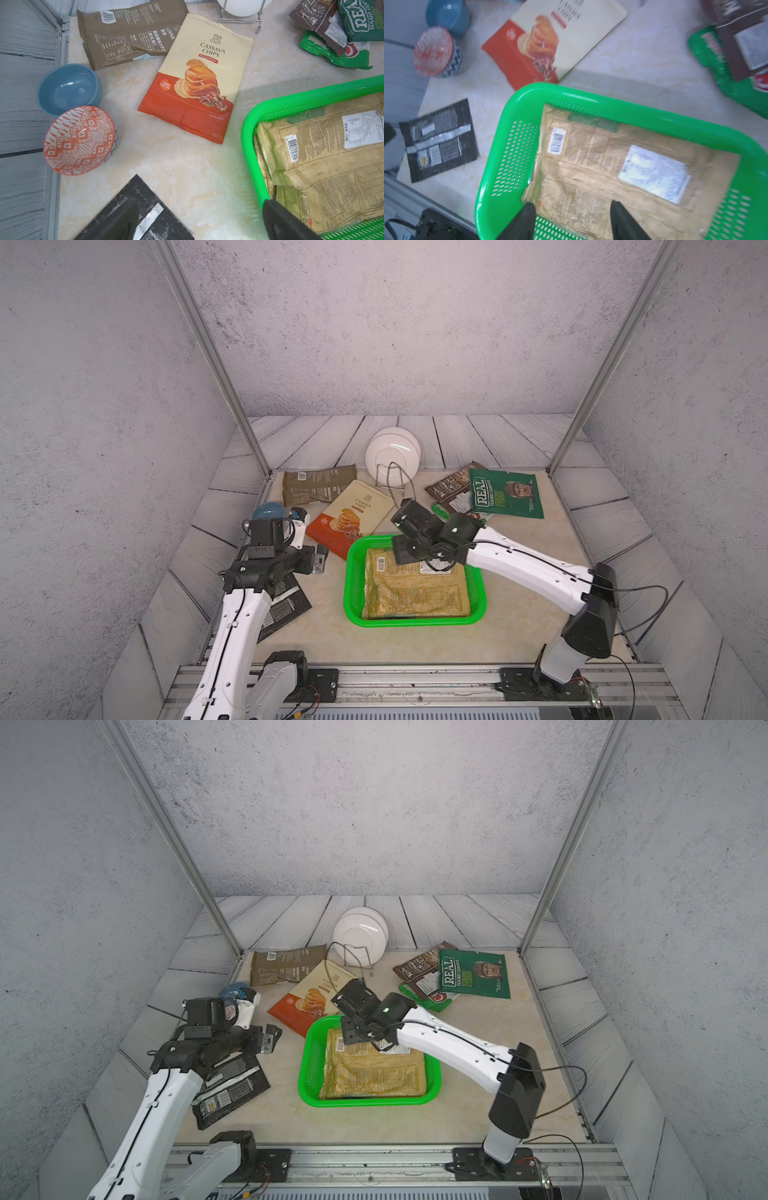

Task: Put the potato chips into the basket
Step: Place the potato chip in the basket, then pick up the potato chip from the corner of the board.

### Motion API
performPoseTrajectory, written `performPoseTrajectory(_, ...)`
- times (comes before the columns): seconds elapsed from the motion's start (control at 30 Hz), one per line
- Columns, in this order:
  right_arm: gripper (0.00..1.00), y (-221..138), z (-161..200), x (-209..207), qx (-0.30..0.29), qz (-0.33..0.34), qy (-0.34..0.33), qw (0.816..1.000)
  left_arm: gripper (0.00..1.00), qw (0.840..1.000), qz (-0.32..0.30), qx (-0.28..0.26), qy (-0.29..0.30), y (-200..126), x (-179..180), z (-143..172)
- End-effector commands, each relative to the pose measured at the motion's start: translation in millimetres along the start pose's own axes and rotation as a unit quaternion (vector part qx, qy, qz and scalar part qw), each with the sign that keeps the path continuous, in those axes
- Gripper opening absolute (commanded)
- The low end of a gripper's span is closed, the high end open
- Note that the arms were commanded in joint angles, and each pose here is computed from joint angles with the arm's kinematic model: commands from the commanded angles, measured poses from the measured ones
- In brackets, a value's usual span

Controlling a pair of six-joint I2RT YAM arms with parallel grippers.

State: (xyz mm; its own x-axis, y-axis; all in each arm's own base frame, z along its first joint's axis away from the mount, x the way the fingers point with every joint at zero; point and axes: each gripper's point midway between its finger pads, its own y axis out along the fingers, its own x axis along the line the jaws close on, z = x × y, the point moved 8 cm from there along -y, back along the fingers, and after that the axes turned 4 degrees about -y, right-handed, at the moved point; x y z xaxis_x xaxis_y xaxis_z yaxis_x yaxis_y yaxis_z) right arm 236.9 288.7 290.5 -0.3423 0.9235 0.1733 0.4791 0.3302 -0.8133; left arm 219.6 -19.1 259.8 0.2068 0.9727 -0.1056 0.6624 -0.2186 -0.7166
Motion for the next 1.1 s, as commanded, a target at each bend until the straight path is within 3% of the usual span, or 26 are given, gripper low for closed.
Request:
performPoseTrajectory(0.0, 0.65, -5.5, -9.3, -60.6, -0.014, 0.041, 0.037, 0.998, 1.00, 0.999, 0.032, 0.014, 0.008, 2.3, -6.4, 6.4)
performPoseTrajectory(0.17, 0.65, 1.6, -29.8, -136.3, -0.023, 0.124, 0.075, 0.989, 1.00, 0.998, 0.054, 0.016, 0.010, 2.0, -10.5, 7.4)
performPoseTrajectory(0.5, 0.66, 73.1, -82.4, -234.0, 0.022, 0.210, 0.108, 0.971, 1.00, 0.997, 0.069, 0.030, 0.008, 6.6, -11.8, 9.0)
performPoseTrajectory(1.07, 0.65, 210.0, -118.7, -300.0, 0.121, 0.256, 0.067, 0.957, 1.00, 0.997, 0.070, 0.046, 0.004, 13.9, -10.5, 9.5)
